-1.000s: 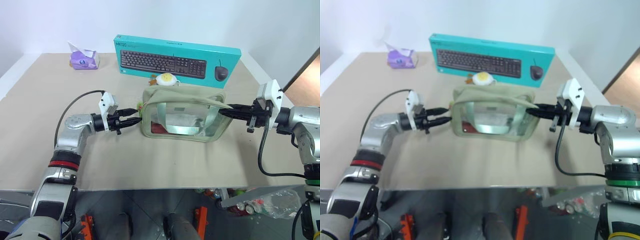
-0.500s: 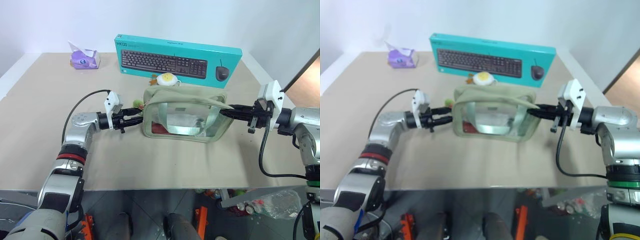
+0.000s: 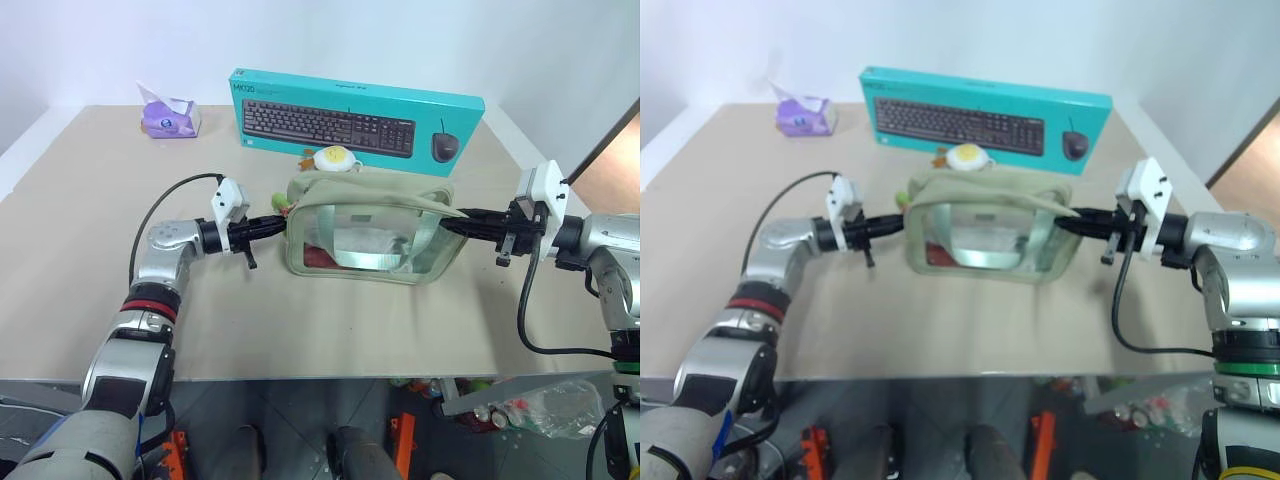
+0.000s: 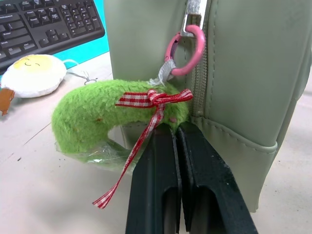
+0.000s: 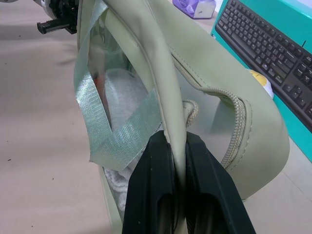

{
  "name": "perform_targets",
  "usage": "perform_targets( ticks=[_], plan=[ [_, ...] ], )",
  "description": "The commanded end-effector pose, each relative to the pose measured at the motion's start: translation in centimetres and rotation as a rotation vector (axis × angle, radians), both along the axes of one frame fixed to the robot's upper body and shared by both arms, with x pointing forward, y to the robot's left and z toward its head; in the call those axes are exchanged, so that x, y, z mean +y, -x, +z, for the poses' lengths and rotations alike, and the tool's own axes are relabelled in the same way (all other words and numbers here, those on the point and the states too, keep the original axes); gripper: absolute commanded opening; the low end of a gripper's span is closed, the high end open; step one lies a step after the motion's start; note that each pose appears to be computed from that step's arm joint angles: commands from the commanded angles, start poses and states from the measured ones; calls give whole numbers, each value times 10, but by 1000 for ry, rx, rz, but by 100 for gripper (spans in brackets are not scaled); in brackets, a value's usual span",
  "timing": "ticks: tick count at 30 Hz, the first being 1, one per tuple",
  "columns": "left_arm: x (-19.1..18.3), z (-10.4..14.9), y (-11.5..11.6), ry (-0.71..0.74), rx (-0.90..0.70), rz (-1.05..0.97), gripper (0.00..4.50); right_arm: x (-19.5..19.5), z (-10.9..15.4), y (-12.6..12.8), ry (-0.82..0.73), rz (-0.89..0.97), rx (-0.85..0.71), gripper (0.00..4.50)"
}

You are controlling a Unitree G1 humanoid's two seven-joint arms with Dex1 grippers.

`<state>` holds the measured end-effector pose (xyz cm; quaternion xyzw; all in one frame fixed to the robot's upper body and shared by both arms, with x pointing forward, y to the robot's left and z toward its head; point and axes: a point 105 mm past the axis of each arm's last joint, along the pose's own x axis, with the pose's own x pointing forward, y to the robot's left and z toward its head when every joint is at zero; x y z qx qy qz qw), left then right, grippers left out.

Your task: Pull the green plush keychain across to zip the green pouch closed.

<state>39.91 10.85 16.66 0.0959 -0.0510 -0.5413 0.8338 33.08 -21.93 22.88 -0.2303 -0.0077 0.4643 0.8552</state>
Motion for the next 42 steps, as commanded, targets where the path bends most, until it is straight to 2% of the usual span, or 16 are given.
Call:
perform_targets(
  ticks=[1, 6, 10, 15, 20, 33, 39, 42],
  plan=[
    [2, 24, -3, 56, -55, 7, 3, -6, 20, 2, 4, -17, -77, 0],
    [8, 38, -3, 97, -82, 19, 3, -7, 20, 2, 4, -19, -78, 0],
    [11, 82, 8, 185, -174, 6, 3, -8, 20, 2, 7, -22, -80, 0],
    [4, 122, 21, 244, -268, 0, 3, -12, 18, 3, 16, -27, -71, 0],
    [-24, 146, 33, 280, -324, -72, 3, -12, 17, 3, 26, -21, -68, 0],
    [-93, 141, 44, 273, -310, -251, 3, -15, 21, 7, 39, -29, -86, 0],
    [-97, 124, 35, 165, -319, -233, 3, -17, 22, 9, 39, -41, -92, 0],
    [-90, 104, 28, 45, -275, -225, 3, -18, 21, 10, 38, -48, -97, 0]
  ],
)
